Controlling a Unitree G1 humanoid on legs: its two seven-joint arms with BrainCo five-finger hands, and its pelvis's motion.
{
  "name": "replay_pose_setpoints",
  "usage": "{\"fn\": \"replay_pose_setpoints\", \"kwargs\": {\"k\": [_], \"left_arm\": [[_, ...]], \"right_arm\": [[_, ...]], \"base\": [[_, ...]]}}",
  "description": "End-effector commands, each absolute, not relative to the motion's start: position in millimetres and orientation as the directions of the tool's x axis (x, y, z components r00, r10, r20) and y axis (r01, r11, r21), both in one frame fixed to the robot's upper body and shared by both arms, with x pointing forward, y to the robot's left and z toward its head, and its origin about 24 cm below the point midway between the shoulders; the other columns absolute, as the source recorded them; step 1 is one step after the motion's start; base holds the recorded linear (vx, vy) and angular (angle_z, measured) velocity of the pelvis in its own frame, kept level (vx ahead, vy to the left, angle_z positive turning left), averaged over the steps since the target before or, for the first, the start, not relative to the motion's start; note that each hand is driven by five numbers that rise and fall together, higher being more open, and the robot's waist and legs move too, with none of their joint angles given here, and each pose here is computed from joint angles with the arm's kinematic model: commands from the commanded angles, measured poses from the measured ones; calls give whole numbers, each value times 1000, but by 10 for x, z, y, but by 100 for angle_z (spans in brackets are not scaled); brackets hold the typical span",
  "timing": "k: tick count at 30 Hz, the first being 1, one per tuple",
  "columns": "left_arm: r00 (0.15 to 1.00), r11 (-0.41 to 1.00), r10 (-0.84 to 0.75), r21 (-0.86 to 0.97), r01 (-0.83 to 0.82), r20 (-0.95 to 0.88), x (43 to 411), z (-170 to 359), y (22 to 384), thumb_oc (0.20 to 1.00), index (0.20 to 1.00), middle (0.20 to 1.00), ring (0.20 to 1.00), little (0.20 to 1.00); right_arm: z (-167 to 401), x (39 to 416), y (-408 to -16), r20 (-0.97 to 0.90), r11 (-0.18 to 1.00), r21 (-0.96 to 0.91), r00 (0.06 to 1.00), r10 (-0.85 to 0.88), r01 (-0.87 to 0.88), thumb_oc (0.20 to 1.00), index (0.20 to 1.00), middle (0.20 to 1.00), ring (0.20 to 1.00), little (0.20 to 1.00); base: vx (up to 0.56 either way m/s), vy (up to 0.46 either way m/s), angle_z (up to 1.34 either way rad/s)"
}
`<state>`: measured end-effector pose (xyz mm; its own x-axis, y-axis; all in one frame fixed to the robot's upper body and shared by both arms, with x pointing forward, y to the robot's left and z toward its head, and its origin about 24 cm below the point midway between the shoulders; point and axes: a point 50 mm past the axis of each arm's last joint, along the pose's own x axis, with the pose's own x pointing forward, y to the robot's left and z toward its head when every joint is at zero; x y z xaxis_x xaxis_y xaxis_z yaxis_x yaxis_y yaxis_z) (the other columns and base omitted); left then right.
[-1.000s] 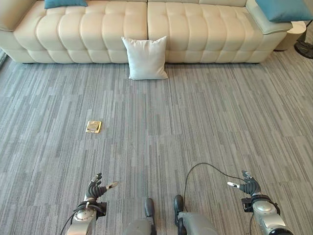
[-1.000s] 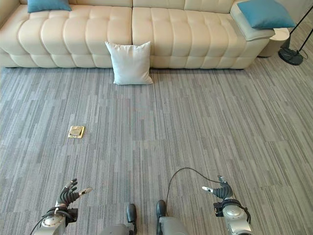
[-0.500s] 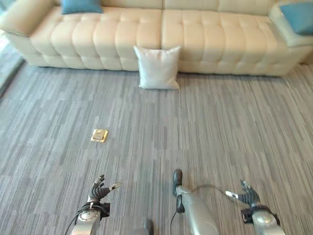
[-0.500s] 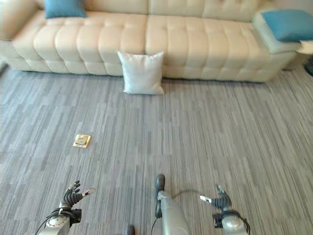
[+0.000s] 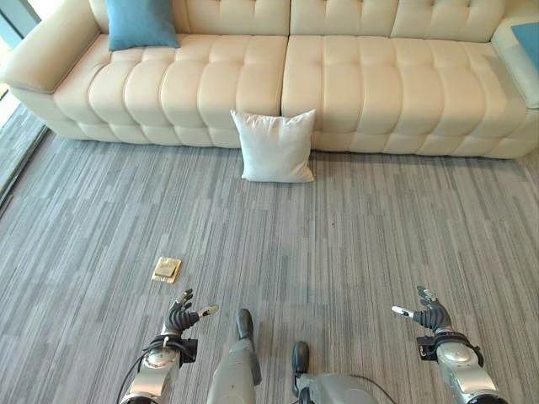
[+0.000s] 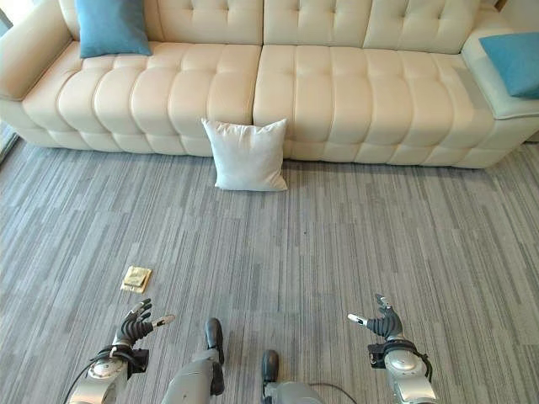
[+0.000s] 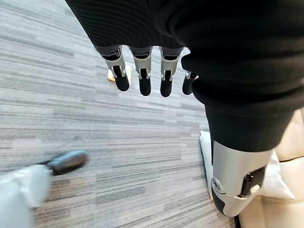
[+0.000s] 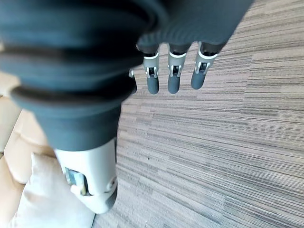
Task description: Pick up all the scattered cushions and arrange them neatly on the sofa.
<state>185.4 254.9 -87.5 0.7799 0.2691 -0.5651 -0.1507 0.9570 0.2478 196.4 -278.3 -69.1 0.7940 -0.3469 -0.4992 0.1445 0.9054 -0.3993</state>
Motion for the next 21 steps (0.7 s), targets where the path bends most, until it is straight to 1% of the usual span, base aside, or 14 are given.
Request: {"fn": "replay_pose_setpoints", "kwargs": {"k": [1, 2, 3, 5, 6, 7, 10, 11, 16, 19, 21], "left_arm": [[800, 940, 287, 315, -131, -526, 1822, -791, 2662, 1000, 1000, 1000, 1000, 1000], [800, 940, 287, 315, -131, -526, 1822, -791, 2661, 1000, 1000, 1000, 1000, 1000], [786, 940, 283, 323, -112, -549, 1745, -821, 2687, 1000, 1000, 1000, 1000, 1000], [786, 937, 287, 332, -110, -548, 1745, -818, 2704, 1000, 1000, 1000, 1000, 1000], [790, 932, 290, 347, -106, -539, 1789, -783, 2748, 1000, 1000, 1000, 1000, 1000], [790, 932, 290, 346, -106, -539, 1790, -783, 2747, 1000, 1000, 1000, 1000, 1000], [806, 924, 306, 360, -125, -506, 1901, -707, 2776, 1000, 1000, 1000, 1000, 1000], [806, 924, 307, 360, -125, -506, 1902, -707, 2776, 1000, 1000, 1000, 1000, 1000], [799, 928, 315, 341, -148, -511, 1890, -730, 2762, 1000, 1000, 1000, 1000, 1000], [793, 931, 313, 335, -146, -523, 1875, -767, 2731, 1000, 1000, 1000, 1000, 1000], [792, 930, 315, 338, -147, -523, 1867, -770, 2735, 1000, 1000, 1000, 1000, 1000]], "right_arm": [[-531, 2004, -2924, -423, 881, -436, 821, -382, 185, 1000, 1000, 1000, 1000, 1000], [-530, 2004, -2925, -423, 881, -436, 821, -383, 186, 1000, 1000, 1000, 1000, 1000], [-590, 1945, -2871, -453, 892, -425, 816, -359, 156, 1000, 1000, 1000, 1000, 1000], [-605, 1943, -2839, -457, 898, -415, 820, -346, 148, 1000, 1000, 1000, 1000, 1000], [-649, 1964, -2717, -472, 913, -392, 826, -308, 116, 1000, 1000, 1000, 1000, 1000], [-648, 1965, -2717, -472, 912, -392, 826, -308, 116, 1000, 1000, 1000, 1000, 1000], [-553, 2180, -2522, -426, 923, -379, 872, -240, 69, 1000, 1000, 1000, 1000, 1000], [-553, 2181, -2522, -426, 923, -379, 873, -240, 69, 1000, 1000, 1000, 1000, 1000], [-510, 2228, -2530, -415, 924, -378, 880, -232, 65, 1000, 1000, 1000, 1000, 1000], [-517, 2225, -2537, -422, 920, -387, 877, -229, 53, 1000, 1000, 1000, 1000, 1000], [-538, 2191, -2567, -434, 917, -396, 869, -237, 53, 1000, 1000, 1000, 1000, 1000]], "base": [[391, 140, -26], [767, 325, -58], [565, 246, -63], [681, 345, -45], [574, 335, -25], [479, 317, -30], [373, 256, -29], [562, 252, -18], [348, 74, 15], [537, 2, 43], [434, -71, -8]]}}
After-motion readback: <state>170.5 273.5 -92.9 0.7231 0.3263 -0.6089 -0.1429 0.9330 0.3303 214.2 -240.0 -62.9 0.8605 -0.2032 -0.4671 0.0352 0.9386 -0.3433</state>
